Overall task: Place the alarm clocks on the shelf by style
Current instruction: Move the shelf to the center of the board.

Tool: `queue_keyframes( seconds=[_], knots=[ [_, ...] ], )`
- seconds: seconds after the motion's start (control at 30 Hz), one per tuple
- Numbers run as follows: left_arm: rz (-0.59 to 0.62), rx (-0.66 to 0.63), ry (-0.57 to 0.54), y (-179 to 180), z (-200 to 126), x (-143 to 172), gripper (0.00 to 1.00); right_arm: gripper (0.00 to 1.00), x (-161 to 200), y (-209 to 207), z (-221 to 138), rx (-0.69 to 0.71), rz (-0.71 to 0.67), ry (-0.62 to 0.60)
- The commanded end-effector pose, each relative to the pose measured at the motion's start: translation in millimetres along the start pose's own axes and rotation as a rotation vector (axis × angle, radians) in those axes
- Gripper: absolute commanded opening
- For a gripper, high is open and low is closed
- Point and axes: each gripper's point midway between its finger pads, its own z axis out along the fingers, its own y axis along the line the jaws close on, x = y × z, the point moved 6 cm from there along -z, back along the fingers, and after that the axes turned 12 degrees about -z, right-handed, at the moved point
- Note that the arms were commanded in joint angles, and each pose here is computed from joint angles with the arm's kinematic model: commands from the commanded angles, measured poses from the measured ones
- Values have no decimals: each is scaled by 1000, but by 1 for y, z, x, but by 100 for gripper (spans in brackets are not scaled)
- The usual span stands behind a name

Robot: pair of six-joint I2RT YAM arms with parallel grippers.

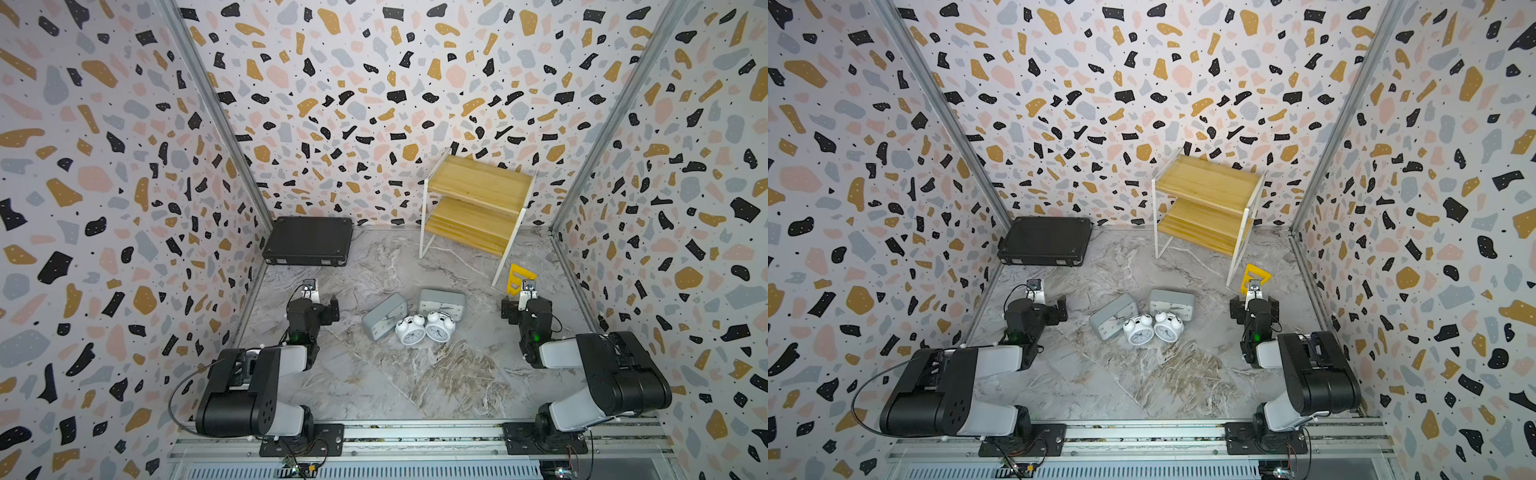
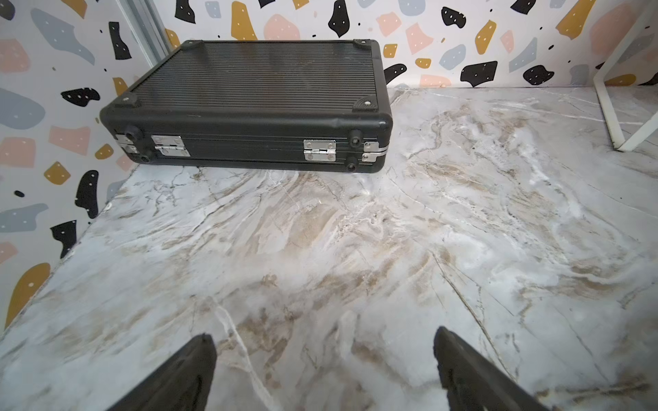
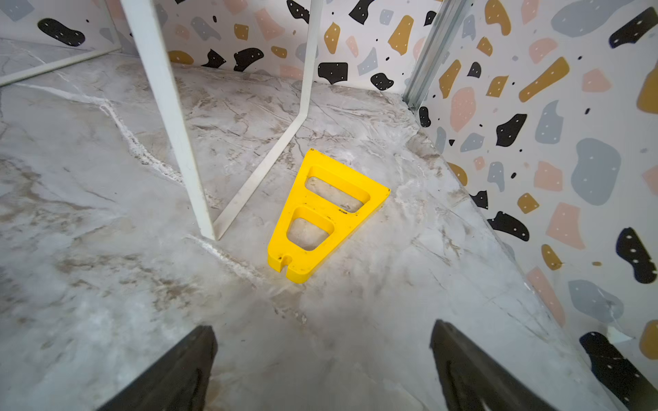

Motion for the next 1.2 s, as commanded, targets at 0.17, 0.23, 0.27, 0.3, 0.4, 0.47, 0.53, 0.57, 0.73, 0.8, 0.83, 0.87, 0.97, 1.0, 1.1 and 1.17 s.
queue_keyframes(
  seconds=[0.17,0.23,0.27,0.3,0.4,0.47,0.53,0.57,0.73,0.8,0.83,0.87,0.97,1.0,1.1,1.17],
  knots=[
    [16,56,-41,-7,1,-12,99,99,-5,-4,2,20,15,-7],
    [15,55,-42,-7,1,-12,99,99,-5,-4,2,20,14,-7],
    [15,55,-42,-7,1,-12,99,99,-5,-4,1,20,15,-6],
    [17,55,-41,-7,1,-12,99,99,-5,-4,2,21,16,-7],
    [15,51,-41,-7,1,-12,99,99,-5,-4,2,20,15,-6],
    [14,49,-42,-7,1,-12,99,99,-5,-4,2,20,15,-7],
    [14,50,-41,-7,1,-12,99,99,-5,-4,2,20,14,-7],
    [14,49,-41,-6,1,-12,99,99,-5,-4,2,20,15,-7],
    [14,49,-42,-6,1,-12,99,99,-5,-4,1,21,16,-7],
    [5,31,-52,-4,0,-12,99,99,-5,-8,-2,51,28,-16],
    [-6,7,-65,-2,-1,-14,99,99,-5,-11,-4,69,39,-14],
    [-25,-27,-86,2,-5,-16,99,99,-4,-11,-6,66,42,-7],
    [-70,-104,-149,11,-21,-26,99,99,-12,-14,-11,72,38,-34],
    [-76,-118,-155,13,-26,-28,99,99,-15,-20,-15,101,53,-16],
    [-81,-121,-160,11,-36,-40,99,99,-25,-31,-24,131,75,28],
    [-85,-101,-139,8,-41,-45,99,99,-30,-31,-27,102,86,43]
  ],
)
